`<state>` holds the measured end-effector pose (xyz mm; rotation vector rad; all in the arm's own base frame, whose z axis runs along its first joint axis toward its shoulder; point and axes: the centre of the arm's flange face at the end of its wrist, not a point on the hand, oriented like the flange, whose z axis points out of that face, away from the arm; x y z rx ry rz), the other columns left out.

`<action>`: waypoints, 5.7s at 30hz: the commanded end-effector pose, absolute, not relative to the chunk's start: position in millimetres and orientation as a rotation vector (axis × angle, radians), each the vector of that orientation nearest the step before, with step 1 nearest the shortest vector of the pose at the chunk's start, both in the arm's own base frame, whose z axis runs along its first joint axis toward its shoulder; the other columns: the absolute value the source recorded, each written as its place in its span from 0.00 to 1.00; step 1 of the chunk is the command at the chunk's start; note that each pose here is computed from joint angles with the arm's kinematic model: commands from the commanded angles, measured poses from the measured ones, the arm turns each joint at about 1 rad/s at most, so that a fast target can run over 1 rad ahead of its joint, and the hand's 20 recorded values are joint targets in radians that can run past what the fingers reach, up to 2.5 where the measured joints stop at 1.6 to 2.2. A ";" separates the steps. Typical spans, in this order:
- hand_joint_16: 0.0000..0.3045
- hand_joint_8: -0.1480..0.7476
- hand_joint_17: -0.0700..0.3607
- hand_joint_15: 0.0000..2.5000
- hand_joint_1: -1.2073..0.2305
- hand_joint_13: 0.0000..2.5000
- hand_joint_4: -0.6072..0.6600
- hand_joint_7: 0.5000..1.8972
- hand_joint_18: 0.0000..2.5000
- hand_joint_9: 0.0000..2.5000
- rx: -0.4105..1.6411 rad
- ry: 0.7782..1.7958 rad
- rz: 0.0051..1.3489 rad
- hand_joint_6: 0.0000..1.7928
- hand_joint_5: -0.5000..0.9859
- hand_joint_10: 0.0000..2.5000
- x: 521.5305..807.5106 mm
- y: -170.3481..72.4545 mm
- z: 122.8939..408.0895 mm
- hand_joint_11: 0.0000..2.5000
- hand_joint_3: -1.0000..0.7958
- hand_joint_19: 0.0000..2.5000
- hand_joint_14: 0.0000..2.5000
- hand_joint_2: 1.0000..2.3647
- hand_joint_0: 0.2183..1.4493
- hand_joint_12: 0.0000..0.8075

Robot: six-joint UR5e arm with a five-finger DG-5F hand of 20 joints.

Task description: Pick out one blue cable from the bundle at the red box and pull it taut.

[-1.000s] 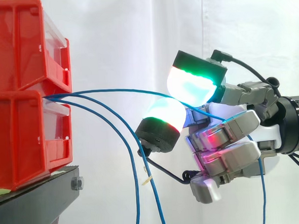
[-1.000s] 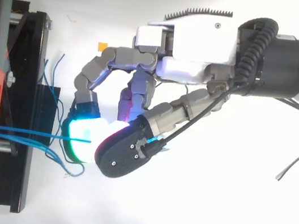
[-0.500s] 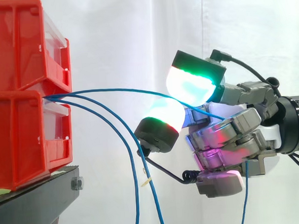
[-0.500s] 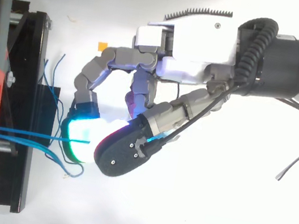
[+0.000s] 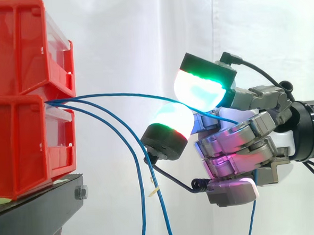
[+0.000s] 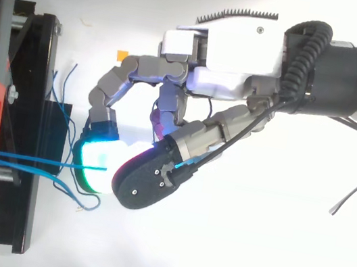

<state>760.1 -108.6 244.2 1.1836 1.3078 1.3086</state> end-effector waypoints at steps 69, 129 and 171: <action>0.17 0.53 0.43 0.63 0.31 0.61 0.37 0.39 0.49 0.74 1.068 1.380 1.102 0.54 0.24 0.07 704.4 -111.5 288.7 0.78 0.58 0.43 0.37 0.02 0.39 0.39; 0.18 0.55 0.45 0.63 0.27 0.64 0.35 0.42 0.51 0.79 1.068 1.380 1.102 0.53 0.25 0.00 704.6 -110.5 288.7 0.80 0.61 0.42 0.36 0.01 0.39 0.41; 0.18 0.54 0.46 0.64 0.27 0.64 0.36 0.42 0.50 0.78 1.070 1.383 1.099 0.53 0.25 0.00 703.9 -111.6 287.8 0.79 0.61 0.40 0.34 0.01 0.39 0.41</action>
